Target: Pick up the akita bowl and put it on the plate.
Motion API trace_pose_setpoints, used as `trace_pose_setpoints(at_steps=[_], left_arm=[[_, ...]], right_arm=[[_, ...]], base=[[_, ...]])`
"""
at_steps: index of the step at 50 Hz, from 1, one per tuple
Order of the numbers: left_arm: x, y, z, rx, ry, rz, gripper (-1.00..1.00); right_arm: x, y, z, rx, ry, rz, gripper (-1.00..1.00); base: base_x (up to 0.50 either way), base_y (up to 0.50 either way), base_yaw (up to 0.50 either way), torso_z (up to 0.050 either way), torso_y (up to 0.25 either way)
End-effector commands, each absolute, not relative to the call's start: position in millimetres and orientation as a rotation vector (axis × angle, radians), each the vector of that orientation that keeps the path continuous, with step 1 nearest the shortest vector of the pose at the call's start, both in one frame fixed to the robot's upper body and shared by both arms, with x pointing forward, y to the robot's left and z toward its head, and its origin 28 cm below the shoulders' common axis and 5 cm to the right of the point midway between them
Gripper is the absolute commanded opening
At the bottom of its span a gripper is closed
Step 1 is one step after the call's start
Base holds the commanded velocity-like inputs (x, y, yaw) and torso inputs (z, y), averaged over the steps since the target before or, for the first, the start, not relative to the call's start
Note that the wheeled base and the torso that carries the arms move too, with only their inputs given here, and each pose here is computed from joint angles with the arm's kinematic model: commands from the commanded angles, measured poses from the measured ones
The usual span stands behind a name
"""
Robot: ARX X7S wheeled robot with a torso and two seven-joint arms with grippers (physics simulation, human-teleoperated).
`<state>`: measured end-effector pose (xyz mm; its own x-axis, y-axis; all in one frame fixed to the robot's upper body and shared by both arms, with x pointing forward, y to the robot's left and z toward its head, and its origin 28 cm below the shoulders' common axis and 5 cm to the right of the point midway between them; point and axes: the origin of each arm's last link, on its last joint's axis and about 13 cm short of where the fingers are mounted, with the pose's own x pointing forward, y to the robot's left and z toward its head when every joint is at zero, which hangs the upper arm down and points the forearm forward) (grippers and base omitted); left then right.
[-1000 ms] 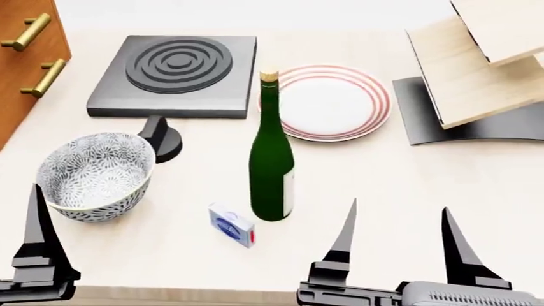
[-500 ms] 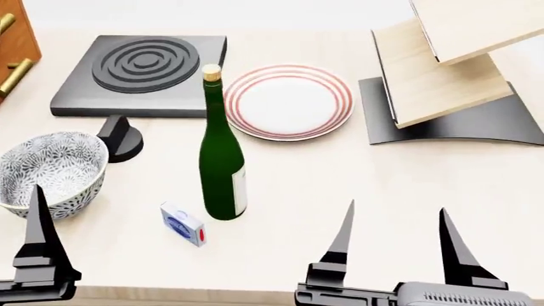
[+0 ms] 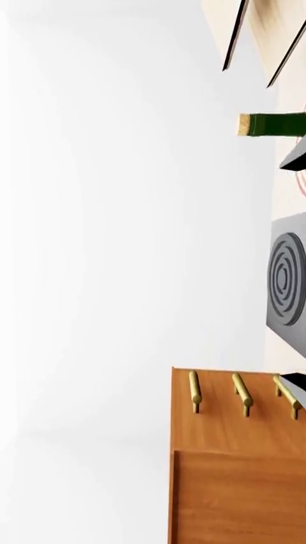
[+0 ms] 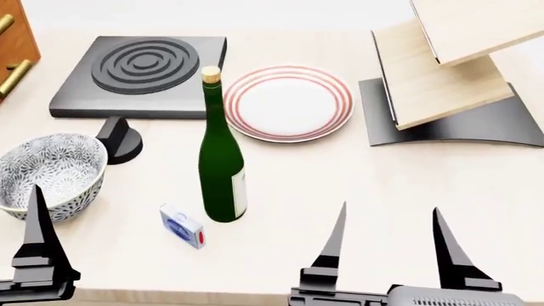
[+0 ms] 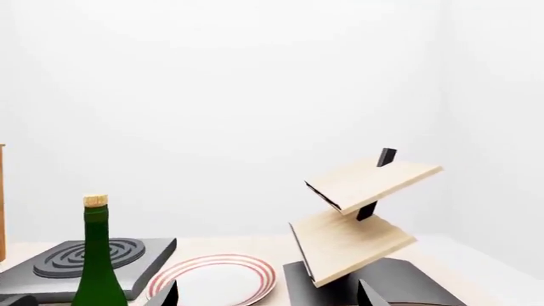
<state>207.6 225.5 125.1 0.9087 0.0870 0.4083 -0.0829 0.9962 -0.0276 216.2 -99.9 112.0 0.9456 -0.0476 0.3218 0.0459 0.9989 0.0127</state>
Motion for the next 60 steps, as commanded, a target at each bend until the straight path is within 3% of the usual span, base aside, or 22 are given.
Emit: trace_pose_setpoints(at_steps=[1, 60], left_arm=[[208, 226, 125, -0.011, -0.423, 0.089, 1.00], [205, 255, 137, -0.039, -0.454, 0.244, 1.00]], right_arm=[[216, -99, 112, -0.001, -0.328, -0.042, 1.00], [218, -102, 119, 0.014, -0.344, -0.063, 1.00]], base=[[0.04, 0.00, 0.00, 0.000, 0.000], [0.12, 0.00, 0.00, 0.000, 0.000]])
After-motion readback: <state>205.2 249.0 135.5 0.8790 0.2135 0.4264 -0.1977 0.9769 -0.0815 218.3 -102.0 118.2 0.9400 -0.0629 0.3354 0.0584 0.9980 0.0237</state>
